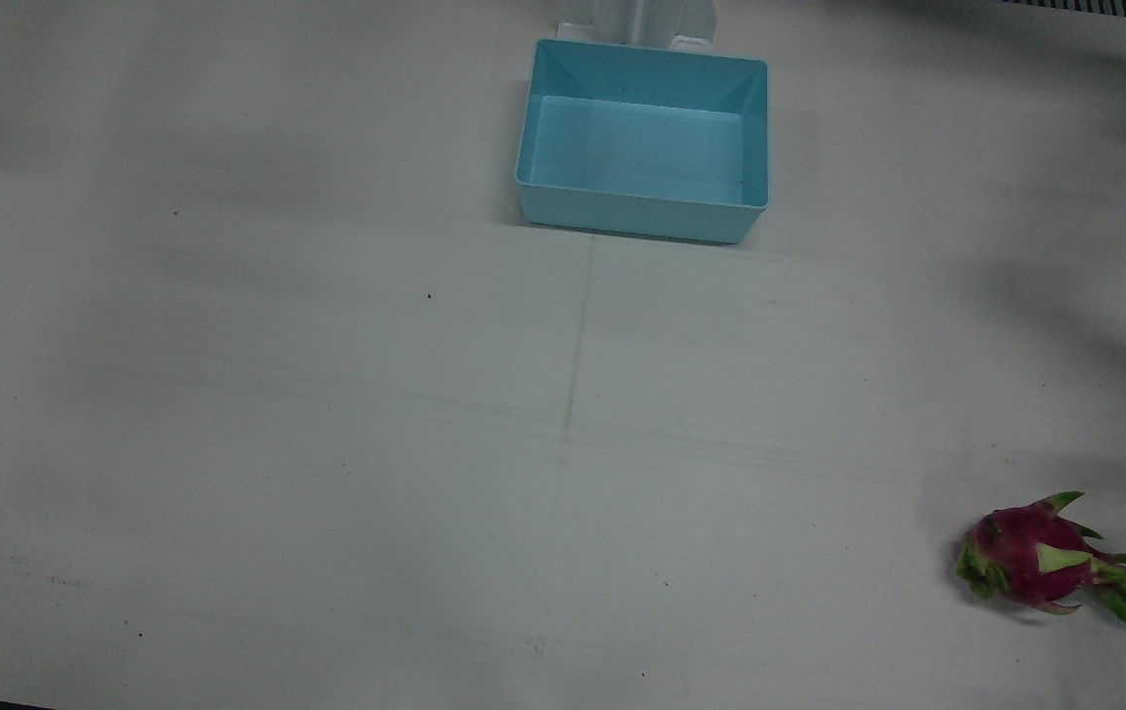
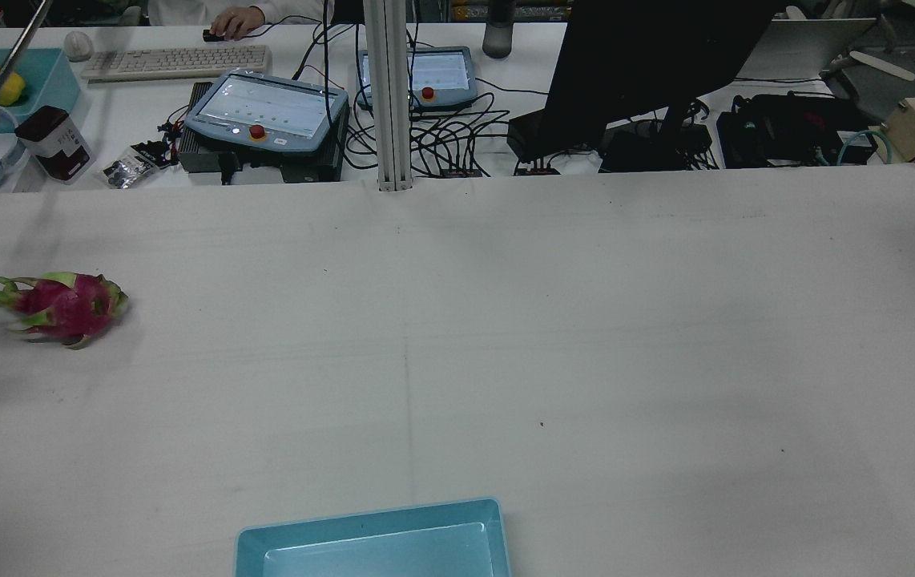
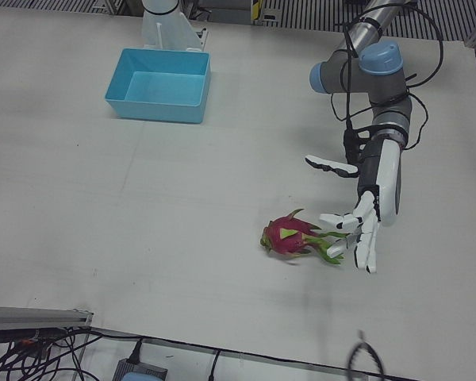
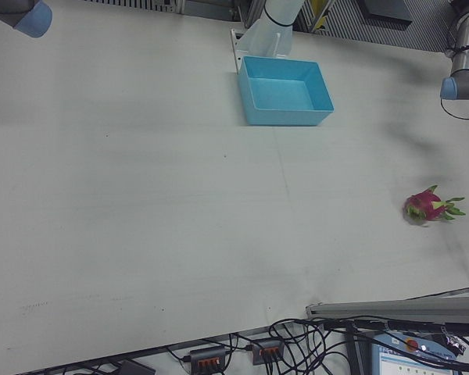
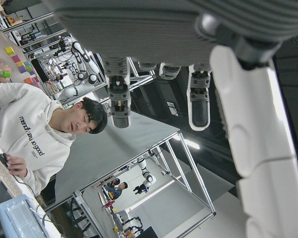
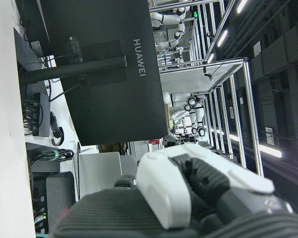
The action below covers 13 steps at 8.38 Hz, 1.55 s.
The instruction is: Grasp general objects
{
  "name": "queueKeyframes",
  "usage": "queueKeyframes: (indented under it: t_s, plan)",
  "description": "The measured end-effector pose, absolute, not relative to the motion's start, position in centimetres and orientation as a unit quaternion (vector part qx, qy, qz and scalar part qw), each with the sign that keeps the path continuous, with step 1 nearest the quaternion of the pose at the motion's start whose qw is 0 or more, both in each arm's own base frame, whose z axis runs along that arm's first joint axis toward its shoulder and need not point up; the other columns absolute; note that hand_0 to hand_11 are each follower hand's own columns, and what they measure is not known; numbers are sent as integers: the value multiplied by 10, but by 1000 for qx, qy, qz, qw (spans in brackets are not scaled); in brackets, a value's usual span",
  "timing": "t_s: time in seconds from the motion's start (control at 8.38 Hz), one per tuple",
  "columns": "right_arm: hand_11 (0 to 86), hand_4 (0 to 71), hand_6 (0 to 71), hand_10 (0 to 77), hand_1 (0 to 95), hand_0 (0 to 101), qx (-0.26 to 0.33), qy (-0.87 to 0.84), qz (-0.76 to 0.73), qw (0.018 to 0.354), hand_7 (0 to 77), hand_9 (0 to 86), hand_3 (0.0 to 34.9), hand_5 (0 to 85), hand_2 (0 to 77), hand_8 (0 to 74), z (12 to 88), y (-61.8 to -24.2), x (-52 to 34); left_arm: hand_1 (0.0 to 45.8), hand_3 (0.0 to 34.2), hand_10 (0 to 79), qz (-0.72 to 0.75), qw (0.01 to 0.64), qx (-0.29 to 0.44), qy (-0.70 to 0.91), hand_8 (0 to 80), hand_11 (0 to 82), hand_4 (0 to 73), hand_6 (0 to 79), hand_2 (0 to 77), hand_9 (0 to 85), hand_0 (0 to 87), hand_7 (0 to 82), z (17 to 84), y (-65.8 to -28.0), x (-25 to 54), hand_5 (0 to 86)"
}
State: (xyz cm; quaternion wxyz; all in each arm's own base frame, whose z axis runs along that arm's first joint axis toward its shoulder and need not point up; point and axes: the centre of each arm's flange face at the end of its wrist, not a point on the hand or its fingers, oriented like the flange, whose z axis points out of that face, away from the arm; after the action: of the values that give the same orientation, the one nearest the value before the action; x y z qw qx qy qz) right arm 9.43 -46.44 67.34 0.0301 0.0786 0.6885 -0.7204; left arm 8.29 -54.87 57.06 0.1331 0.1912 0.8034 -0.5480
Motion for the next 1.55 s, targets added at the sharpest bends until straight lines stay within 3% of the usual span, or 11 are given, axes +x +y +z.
queueKeyframes:
  t_s: [0.12,0.24,0.48,0.6,0.72,0.84,0.96,1.07,1.19,1.43,1.55]
  plan:
    - [5,0,0,0,949,0,79,689,-720,30,0,5,0,0,774,0,673,-465,94,0,2,382,-543,155,194,802,11,87,16,22,5,5,500,33,569,-548,83,622]
    - [5,0,0,0,949,0,79,689,-720,30,0,5,0,0,774,0,673,-465,94,0,2,382,-528,171,226,801,11,82,16,22,5,5,500,33,555,-548,60,622]
    - [5,0,0,0,949,0,79,689,-720,30,0,5,0,0,774,0,672,-465,95,0,1,382,-490,221,313,783,11,65,22,76,5,5,502,114,508,-539,13,704]
    - [5,0,0,0,949,0,79,689,-720,30,0,5,0,0,774,0,672,-465,95,0,66,382,-479,255,345,766,11,33,93,16,5,5,501,22,495,-534,1,605]
    - [5,0,0,0,949,0,79,689,-720,30,0,5,0,0,774,0,671,-465,95,0,66,382,-474,286,369,747,11,16,93,16,5,5,501,22,491,-531,-5,480]
    - [5,0,0,0,949,0,79,689,-720,30,0,5,0,0,774,0,671,-465,95,0,162,376,-473,305,383,733,11,16,33,5,5,5,527,16,491,-529,-8,196]
    - [5,0,0,0,949,0,79,689,-720,30,0,5,0,0,774,0,672,-465,95,0,162,376,-472,316,390,724,11,16,33,5,5,5,527,16,491,-528,-10,196]
    - [5,0,0,0,949,0,79,689,-720,30,0,5,0,0,774,0,672,-465,95,0,207,376,-471,320,394,722,11,16,33,5,5,5,540,11,490,-527,-11,33]
    - [0,0,0,0,949,0,79,689,-720,30,0,5,0,0,774,0,672,-465,95,0,207,376,-470,323,394,721,11,16,33,5,5,5,540,11,487,-526,-11,33]
    - [5,0,0,0,949,0,79,689,-720,30,0,5,0,0,774,0,672,-465,95,0,266,376,-460,330,396,723,11,11,0,0,5,5,540,11,476,-524,-19,22]
    - [5,0,0,0,949,0,79,689,-719,30,0,5,0,0,774,0,671,-465,95,0,270,376,-452,333,407,721,11,11,0,0,5,5,526,11,466,-520,-29,22]
